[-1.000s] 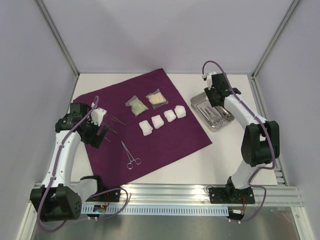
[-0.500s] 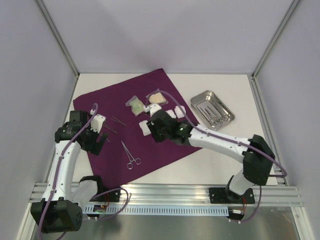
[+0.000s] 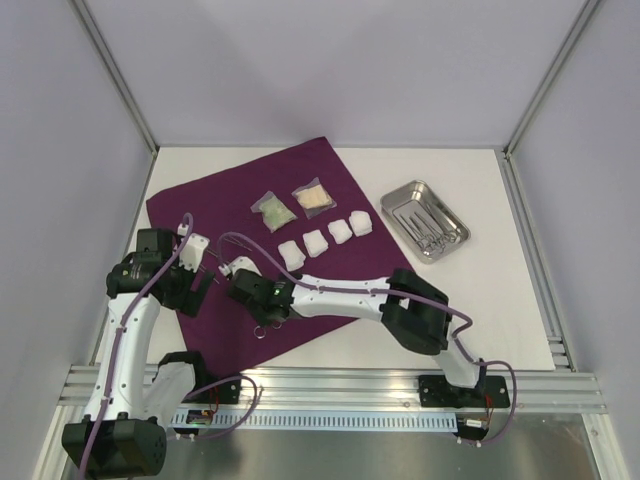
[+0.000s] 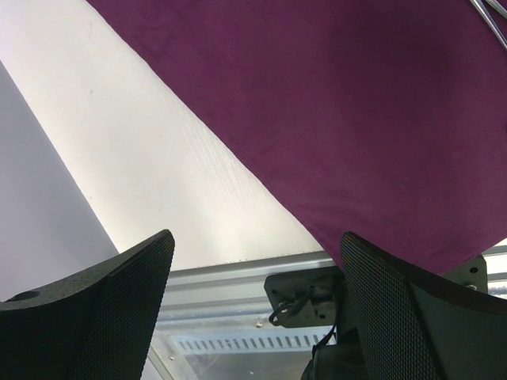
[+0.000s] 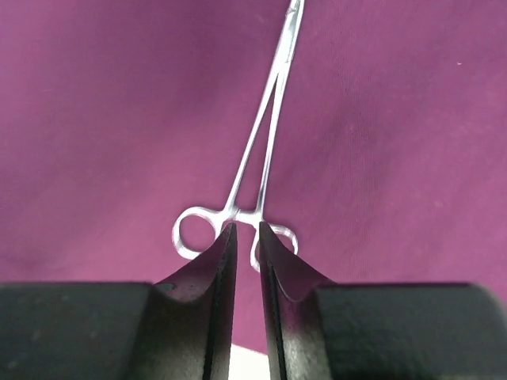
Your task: Prepare the surgical pack
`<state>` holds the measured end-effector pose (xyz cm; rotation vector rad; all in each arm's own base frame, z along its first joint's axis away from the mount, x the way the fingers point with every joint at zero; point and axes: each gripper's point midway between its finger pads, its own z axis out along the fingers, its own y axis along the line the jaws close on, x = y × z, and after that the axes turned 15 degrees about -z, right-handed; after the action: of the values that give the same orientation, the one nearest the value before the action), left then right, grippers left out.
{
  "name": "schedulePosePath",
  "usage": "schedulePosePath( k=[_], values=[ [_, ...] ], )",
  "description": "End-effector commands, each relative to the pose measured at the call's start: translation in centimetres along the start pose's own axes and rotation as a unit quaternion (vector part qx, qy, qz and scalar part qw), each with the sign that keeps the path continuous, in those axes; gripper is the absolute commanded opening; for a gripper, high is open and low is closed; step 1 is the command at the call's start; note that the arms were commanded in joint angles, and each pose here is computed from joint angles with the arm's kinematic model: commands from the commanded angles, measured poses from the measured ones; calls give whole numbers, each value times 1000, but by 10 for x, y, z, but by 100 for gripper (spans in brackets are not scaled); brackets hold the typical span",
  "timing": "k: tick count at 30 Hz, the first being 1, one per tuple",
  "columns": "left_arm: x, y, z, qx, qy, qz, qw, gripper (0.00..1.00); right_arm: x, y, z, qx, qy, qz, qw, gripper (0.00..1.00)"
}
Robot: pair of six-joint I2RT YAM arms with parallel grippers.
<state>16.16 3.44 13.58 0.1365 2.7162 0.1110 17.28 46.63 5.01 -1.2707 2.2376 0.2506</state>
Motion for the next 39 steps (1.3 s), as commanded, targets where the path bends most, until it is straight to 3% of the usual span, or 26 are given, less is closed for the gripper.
schedulePosePath(
  k=[1,19,21,22,23,26,34,39],
  values=[
    [3,-1,-3,-1,-1,-6,1000,95,-9,-7,13,16,6,-1,1000,19],
    [-2,0,-3,0,-5,0,1000,95,30,-15,60,28,77,-26,996,15],
    [-3,0,-3,0,-4,0,1000,95,37,-15,64,28,88,-29,995,9],
    [-3,0,-4,0,-5,0,1000,95,42,-16,64,30,95,-31,995,0],
    [-4,0,-4,0,-5,1,1000,95,44,-17,64,34,96,-32,994,1],
    [-4,1,-4,-1,-5,2,1000,95,37,-19,54,30,78,-34,996,1],
    [-7,0,-4,3,-6,0,1000,95,-35,-34,-11,27,-53,-28,998,0],
    [-9,-1,-5,4,-9,2,1000,95,-39,-52,-27,40,-74,-20,996,1]
  ],
)
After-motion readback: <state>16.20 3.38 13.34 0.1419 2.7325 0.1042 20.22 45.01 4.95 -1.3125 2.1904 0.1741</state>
